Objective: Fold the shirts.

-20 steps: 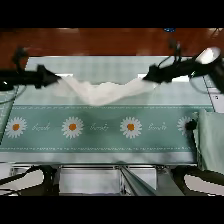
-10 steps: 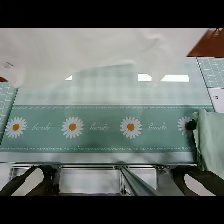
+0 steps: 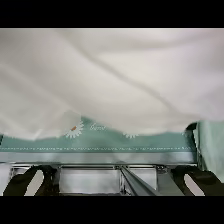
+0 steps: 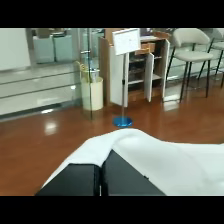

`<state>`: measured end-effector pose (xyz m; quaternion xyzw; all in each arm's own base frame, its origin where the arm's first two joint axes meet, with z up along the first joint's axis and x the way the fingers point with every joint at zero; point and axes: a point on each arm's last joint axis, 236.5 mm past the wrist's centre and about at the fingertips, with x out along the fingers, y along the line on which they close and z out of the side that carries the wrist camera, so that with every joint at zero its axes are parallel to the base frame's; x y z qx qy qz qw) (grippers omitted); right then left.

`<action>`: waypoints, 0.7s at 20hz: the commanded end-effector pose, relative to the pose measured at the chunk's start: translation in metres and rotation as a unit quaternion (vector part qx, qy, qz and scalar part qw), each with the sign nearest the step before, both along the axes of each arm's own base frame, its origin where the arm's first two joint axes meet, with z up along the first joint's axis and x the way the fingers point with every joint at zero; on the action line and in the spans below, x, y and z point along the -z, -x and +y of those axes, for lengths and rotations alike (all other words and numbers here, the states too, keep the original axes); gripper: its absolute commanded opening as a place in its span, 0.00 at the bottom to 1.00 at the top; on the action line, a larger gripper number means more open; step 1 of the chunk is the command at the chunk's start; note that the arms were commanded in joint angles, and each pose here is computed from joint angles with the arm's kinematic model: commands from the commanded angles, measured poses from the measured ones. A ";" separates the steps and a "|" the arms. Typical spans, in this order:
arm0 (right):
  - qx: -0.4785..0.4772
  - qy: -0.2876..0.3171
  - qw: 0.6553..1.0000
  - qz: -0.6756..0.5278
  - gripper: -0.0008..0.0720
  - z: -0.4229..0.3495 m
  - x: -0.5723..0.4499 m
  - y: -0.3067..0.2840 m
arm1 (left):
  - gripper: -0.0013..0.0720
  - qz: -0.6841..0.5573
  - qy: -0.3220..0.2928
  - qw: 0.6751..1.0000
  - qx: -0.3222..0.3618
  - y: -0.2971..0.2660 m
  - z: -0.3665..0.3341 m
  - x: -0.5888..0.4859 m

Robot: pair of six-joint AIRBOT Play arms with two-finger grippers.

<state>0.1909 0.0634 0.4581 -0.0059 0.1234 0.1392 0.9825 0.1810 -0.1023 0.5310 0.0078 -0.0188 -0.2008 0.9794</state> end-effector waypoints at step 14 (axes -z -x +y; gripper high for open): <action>0.017 -0.055 0.937 0.344 0.04 0.015 0.338 -0.258 | 0.06 0.506 0.098 0.857 -0.017 -0.310 0.024 0.430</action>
